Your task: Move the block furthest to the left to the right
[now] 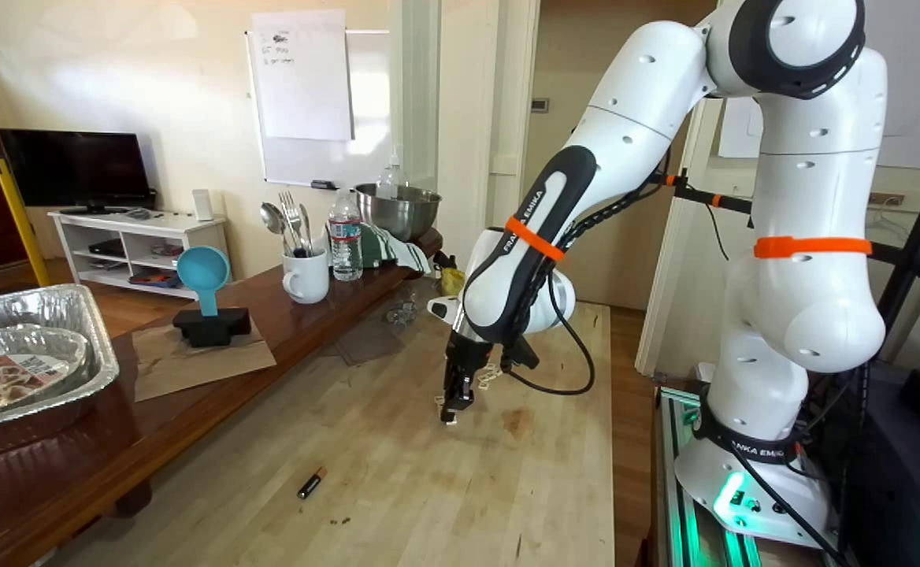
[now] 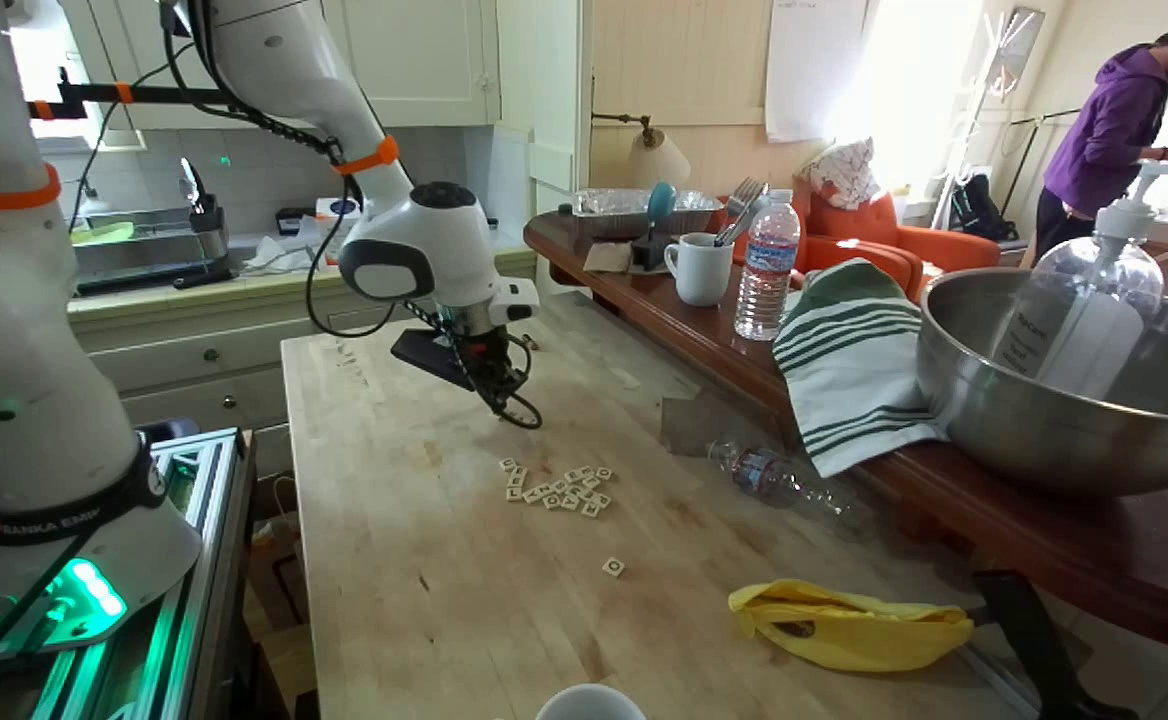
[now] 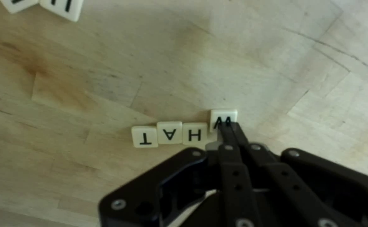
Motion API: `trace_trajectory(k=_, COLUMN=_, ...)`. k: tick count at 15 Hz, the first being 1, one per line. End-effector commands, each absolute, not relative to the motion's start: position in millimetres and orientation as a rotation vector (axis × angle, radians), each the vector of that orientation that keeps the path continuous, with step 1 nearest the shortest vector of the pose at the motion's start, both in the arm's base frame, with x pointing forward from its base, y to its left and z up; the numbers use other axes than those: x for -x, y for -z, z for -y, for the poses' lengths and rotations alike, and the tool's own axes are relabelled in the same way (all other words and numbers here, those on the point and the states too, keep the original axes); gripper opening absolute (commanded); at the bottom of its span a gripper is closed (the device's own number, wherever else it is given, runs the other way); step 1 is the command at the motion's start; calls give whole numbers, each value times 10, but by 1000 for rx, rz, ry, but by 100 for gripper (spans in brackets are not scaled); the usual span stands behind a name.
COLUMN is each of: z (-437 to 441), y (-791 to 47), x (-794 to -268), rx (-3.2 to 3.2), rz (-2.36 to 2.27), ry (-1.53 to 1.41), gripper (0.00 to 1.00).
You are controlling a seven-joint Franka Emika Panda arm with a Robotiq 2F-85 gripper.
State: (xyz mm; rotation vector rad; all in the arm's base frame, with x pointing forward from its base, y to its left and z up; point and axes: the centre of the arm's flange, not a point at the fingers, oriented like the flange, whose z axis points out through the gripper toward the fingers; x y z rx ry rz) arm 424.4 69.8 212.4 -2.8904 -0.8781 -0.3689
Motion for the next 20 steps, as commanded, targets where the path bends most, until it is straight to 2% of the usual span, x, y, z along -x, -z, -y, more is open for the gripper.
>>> trace_trajectory(k=1, z=-494, y=-1880, x=-3963, rx=2879, rz=878, ry=299, gripper=0)
trace_trajectory(k=13, z=568, y=-1997, x=-3830, rx=3020, rz=706, ry=312, gripper=0)
trace_trajectory(k=20, z=422, y=-2380, x=-3844, rx=2986, rz=713, ry=404, gripper=0)
